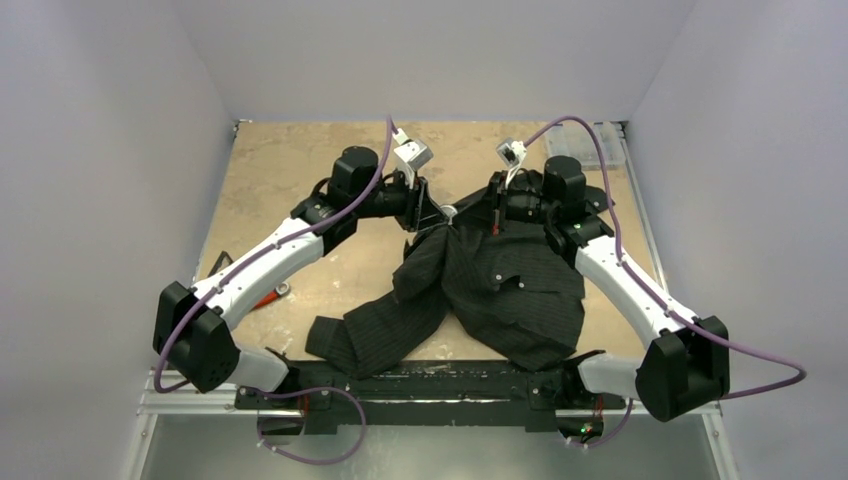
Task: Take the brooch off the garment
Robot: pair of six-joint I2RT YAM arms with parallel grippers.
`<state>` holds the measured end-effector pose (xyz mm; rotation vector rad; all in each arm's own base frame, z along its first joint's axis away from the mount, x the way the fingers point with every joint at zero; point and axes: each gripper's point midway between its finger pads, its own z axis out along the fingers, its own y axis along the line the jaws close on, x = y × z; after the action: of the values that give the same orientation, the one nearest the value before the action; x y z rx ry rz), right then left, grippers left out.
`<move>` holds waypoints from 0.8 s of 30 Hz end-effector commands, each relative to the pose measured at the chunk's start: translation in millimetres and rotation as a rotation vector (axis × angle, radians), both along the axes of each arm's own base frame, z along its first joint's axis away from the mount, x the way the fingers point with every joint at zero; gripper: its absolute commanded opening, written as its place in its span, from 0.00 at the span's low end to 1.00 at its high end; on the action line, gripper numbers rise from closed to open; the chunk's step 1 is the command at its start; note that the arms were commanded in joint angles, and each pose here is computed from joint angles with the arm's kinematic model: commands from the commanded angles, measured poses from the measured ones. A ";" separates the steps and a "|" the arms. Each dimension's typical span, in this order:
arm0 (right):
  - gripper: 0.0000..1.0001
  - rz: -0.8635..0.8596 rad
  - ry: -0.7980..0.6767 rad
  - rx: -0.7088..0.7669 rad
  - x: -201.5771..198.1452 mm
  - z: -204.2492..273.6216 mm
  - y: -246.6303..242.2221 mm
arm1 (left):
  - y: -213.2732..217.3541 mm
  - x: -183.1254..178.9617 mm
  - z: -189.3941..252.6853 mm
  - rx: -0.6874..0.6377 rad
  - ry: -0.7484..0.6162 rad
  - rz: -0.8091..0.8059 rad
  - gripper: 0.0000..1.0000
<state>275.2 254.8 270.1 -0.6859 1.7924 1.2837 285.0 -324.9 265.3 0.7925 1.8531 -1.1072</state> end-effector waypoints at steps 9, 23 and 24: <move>0.00 0.013 -0.066 0.030 -3.8 23.6 3.9 | -7.4 -1.6 13.2 -0.013 -0.009 -0.037 0.25; 0.00 0.056 -0.059 0.011 -11.6 15.5 3.8 | -8.2 1.6 28.2 -0.105 -0.107 -0.035 0.32; 0.00 0.060 -0.061 0.007 -12.4 14.4 3.4 | -8.5 0.5 30.2 -0.117 -0.115 -0.046 0.31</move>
<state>275.4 254.9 266.3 -0.6839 1.8077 1.2682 282.7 -331.1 269.5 0.8132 1.7977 -1.1529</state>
